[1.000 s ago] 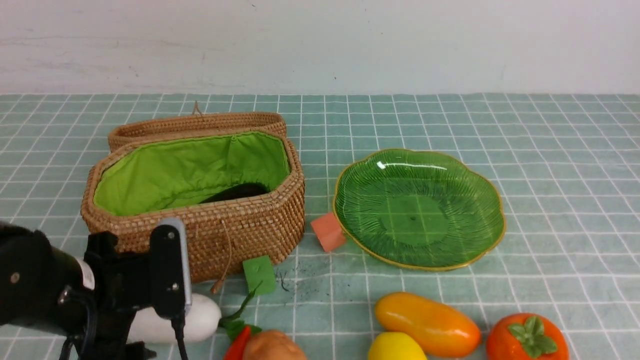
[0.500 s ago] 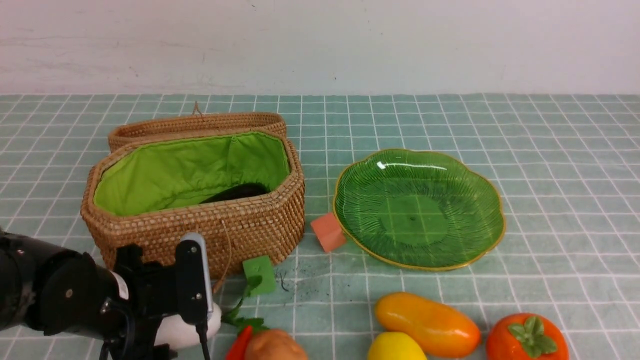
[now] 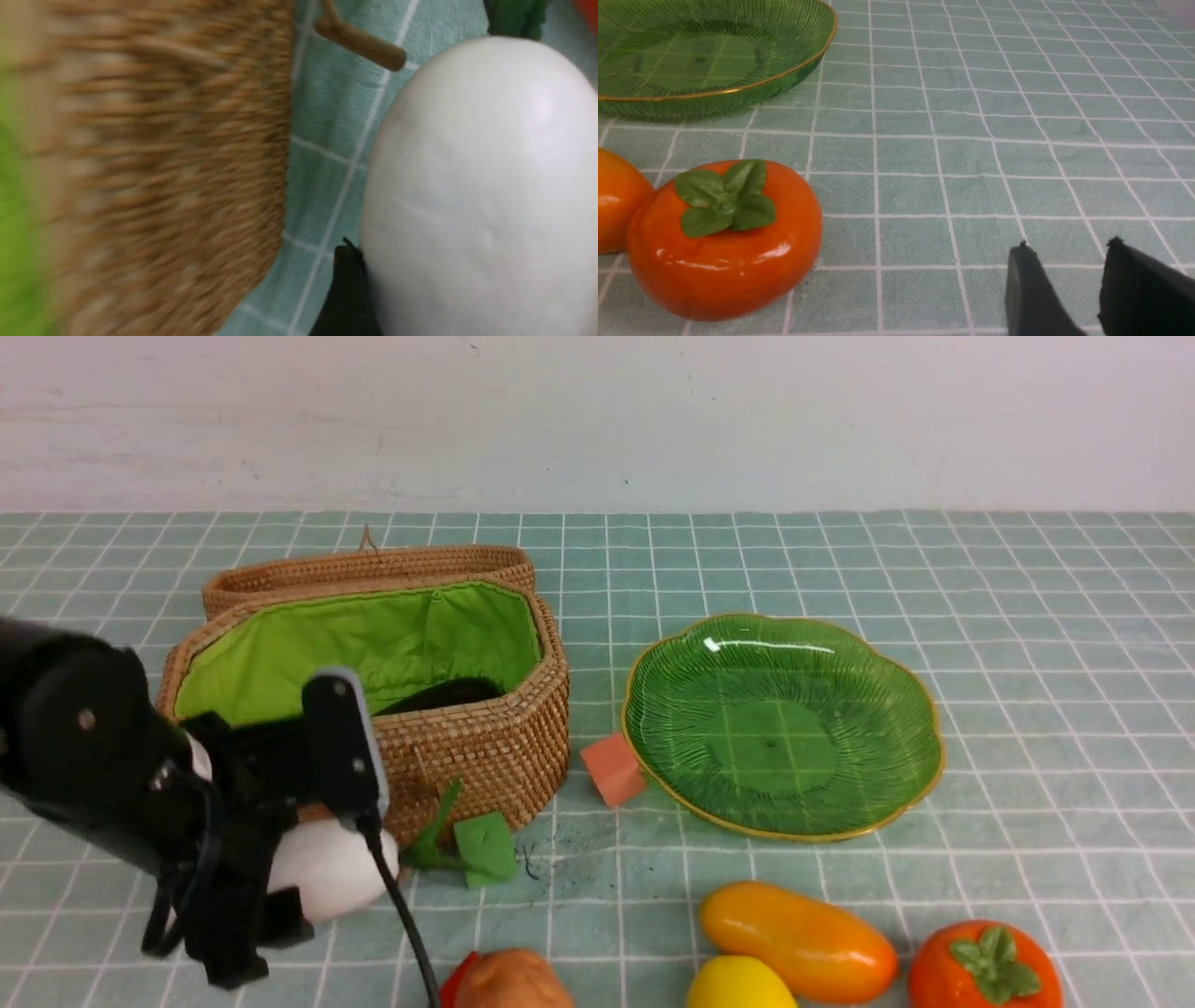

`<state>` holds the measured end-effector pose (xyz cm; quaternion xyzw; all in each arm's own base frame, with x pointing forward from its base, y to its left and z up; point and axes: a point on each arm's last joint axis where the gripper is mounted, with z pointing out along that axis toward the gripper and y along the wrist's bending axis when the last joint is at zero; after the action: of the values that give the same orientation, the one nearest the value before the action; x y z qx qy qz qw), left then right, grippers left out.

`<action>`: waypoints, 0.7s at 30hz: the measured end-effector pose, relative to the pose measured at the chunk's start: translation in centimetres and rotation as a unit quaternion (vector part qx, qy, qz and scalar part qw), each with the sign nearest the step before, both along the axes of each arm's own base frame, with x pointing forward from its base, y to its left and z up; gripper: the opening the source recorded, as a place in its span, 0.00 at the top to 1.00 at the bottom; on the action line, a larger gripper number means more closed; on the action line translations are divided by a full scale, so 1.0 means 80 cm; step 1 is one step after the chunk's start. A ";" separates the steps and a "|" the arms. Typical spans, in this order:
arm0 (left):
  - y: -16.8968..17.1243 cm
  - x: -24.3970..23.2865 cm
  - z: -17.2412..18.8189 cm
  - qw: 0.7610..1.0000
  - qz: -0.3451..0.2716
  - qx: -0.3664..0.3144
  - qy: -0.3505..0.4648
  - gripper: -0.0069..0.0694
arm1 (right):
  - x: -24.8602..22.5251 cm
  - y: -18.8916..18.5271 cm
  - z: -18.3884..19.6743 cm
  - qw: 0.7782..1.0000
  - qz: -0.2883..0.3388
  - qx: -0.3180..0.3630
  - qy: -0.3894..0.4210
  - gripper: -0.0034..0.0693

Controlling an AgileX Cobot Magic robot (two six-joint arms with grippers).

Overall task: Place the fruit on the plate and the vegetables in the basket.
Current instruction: Take a daikon with your left arm and place it on the basket on the left.

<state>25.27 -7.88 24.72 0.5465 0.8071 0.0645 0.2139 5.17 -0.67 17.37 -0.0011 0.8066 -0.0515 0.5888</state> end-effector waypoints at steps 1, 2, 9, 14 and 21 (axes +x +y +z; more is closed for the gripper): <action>-0.001 0.003 0.035 1.000 0.005 -0.009 -0.027 0.21 | 0.000 0.000 0.000 1.000 0.000 0.000 0.000 0.62; -0.001 0.005 0.051 0.999 0.006 -0.017 -0.045 0.21 | 0.000 0.000 0.000 1.000 0.000 0.000 0.000 0.62; -0.008 0.046 0.122 0.969 0.008 -0.065 -0.237 0.21 | 0.000 0.000 0.000 1.000 0.000 0.000 0.000 0.62; 0.001 0.104 0.078 0.961 0.051 -0.077 -0.259 0.21 | 0.000 0.000 0.000 1.000 0.000 0.000 0.000 0.62; 0.011 0.133 0.024 0.973 0.084 -0.068 -0.203 0.20 | 0.000 0.000 0.000 1.000 0.000 0.000 0.000 0.62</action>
<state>35.89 -6.98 26.64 0.4366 0.7923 0.1372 0.4035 5.17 -0.67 17.37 -0.0011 0.8066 -0.0515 0.5888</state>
